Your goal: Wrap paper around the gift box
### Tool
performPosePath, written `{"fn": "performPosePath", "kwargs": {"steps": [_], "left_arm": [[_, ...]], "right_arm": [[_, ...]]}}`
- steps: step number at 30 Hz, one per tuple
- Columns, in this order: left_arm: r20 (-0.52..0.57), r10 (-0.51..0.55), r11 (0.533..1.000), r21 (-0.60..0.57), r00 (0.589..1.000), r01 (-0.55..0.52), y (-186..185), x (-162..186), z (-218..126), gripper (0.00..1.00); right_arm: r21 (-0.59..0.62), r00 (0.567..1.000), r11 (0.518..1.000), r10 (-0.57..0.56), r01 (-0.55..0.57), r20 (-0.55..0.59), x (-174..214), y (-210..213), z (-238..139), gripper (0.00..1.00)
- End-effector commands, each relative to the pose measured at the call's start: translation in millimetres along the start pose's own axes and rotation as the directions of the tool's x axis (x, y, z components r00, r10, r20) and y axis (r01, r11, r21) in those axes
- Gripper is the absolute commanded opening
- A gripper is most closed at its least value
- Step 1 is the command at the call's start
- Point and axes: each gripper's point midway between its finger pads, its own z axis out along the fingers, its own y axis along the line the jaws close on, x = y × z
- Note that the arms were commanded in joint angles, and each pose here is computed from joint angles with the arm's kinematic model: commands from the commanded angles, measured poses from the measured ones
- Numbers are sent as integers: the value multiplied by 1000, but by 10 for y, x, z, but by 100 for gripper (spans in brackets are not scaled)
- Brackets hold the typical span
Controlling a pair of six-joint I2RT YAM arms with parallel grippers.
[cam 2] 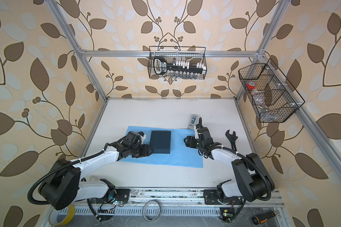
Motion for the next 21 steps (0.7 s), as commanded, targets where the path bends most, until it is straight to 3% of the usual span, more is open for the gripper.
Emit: {"fn": "performPosePath", "kwargs": {"steps": [1, 8, 15, 21], "left_arm": [[52, 18, 1000, 1, 999, -18, -78, -147, -34, 58], [87, 6, 1000, -17, 996, -4, -39, -177, -87, 58], [91, -1, 1000, -21, 996, 3, -50, -212, -82, 59], [114, -6, 999, 49, 993, 0, -181, -189, -235, 73]], "right_arm": [[-5, 1000, 1000, -16, 16, 4, -18, 6, -44, 75], [23, 1000, 1000, -16, 15, 21, -69, -60, -83, 75], [188, 996, 981, 26, -41, 81, -211, -513, -194, 77], [284, 991, 950, 112, -129, 74, -183, -886, -201, 77]]}}
